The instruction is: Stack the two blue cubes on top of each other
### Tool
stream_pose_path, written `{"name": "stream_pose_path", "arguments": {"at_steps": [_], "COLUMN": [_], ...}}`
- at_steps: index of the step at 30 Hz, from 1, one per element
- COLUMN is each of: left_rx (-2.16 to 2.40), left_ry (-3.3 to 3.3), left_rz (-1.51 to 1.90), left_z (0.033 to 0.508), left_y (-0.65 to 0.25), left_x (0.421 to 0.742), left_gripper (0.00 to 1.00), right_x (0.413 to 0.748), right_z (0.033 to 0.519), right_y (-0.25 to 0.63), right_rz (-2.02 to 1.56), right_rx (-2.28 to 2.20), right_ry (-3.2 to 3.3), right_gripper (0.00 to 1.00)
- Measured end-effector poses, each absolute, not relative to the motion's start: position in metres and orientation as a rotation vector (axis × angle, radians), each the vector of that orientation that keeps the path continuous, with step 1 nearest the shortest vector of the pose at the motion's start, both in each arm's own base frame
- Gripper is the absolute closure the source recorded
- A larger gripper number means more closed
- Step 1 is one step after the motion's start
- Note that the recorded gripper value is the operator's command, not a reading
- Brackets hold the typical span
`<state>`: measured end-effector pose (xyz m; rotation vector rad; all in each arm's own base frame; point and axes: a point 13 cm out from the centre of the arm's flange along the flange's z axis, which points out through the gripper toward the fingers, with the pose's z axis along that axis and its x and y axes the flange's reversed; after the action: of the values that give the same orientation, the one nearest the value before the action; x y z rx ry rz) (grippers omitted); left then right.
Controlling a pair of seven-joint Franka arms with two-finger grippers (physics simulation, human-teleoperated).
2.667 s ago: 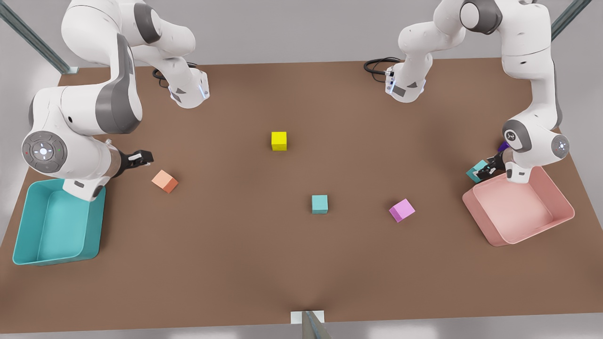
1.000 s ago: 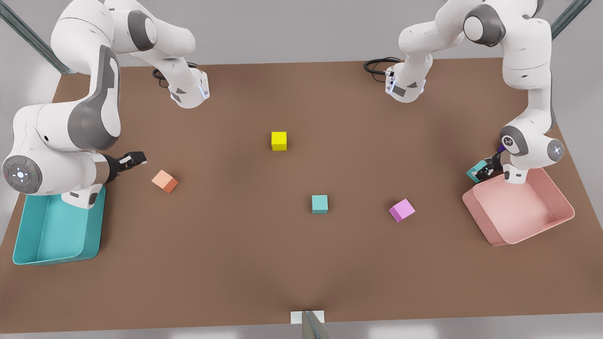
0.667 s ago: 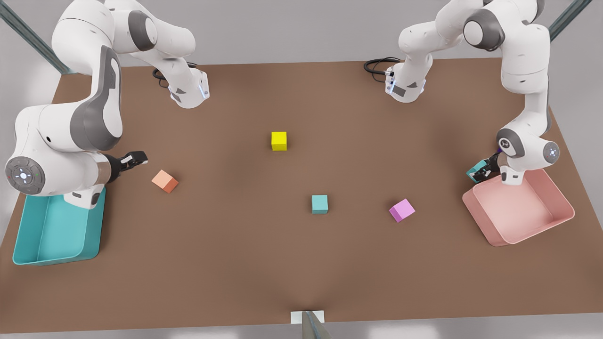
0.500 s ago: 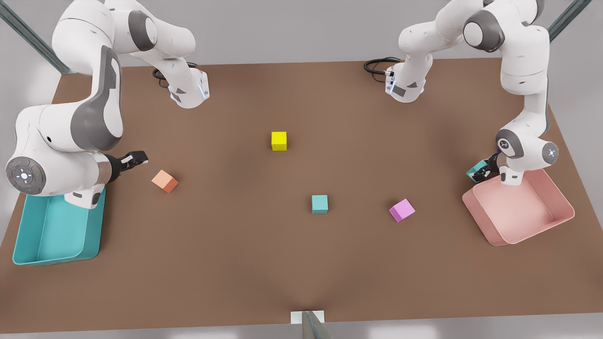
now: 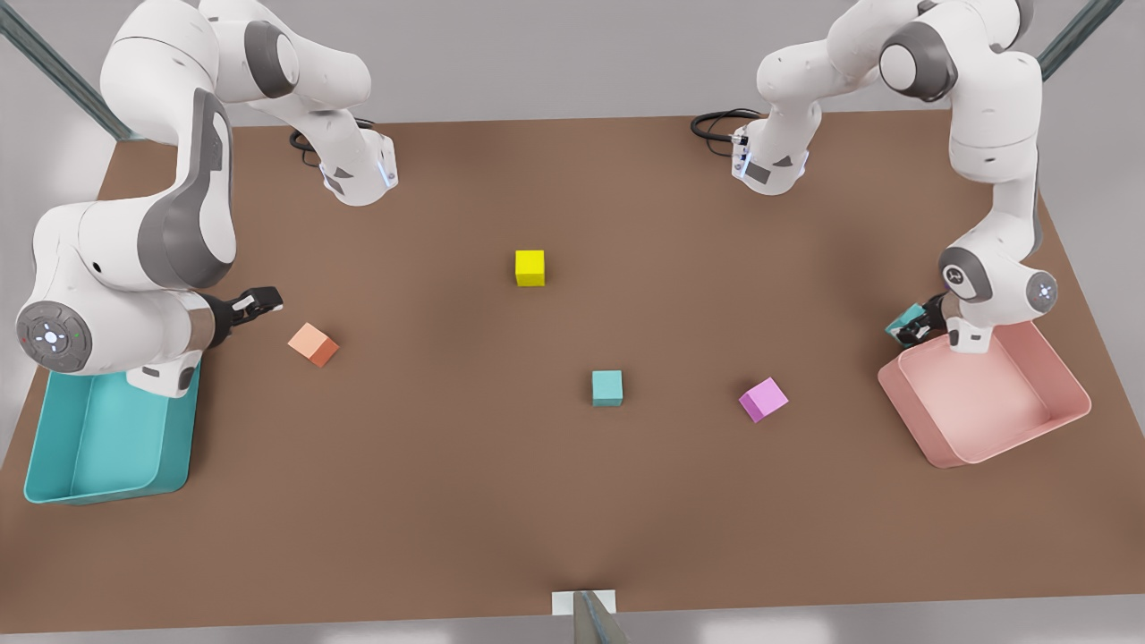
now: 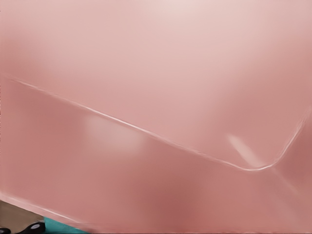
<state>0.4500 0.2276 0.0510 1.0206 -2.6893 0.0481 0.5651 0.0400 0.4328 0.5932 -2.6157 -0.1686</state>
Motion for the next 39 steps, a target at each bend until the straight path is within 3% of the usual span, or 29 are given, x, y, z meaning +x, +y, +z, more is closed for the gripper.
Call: {"name": "stream_pose_path", "arguments": {"at_steps": [6, 8, 11, 14, 16, 20, 24, 39], "left_rx": [1.031, 0.966, 0.69, 0.448, 0.317, 0.004, -0.127, 0.065], "left_ry": [-2.612, -2.625, -2.776, -2.957, -3.009, -3.022, -2.996, -2.955], "left_rz": [0.152, 0.195, 0.245, 0.272, 0.282, 0.226, 0.159, 0.091], "left_z": [0.072, 0.097, 0.17, 0.275, 0.3, 0.262, 0.21, 0.145], "left_y": [0.182, 0.143, 0.022, -0.08, -0.148, -0.316, -0.418, -0.452], "left_x": [0.437, 0.45, 0.524, 0.599, 0.634, 0.652, 0.61, 0.583], "left_gripper": [0.27, 0.27, 0.27, 0.27, 0.27, 0.27, 0.27, 0.27], "right_x": [0.565, 0.564, 0.565, 0.571, 0.578, 0.596, 0.612, 0.63], "right_z": [0.433, 0.433, 0.437, 0.45, 0.457, 0.46, 0.463, 0.457], "right_y": [0.04, 0.04, 0.038, 0.031, 0.021, 0.003, -0.001, 0.004], "right_rz": [-0.169, -0.169, -0.166, -0.154, -0.139, -0.09, -0.034, -0.002], "right_rx": [0.595, 0.595, 0.594, 0.583, 0.561, 0.525, 0.511, 0.429], "right_ry": [-2.614, -2.612, -2.622, -2.668, -2.713, -2.789, -2.862, -2.931], "right_gripper": [0.0, 0.0, 0.0, 0.0, 0.0, 0.0, 0.0, 0.0]}}
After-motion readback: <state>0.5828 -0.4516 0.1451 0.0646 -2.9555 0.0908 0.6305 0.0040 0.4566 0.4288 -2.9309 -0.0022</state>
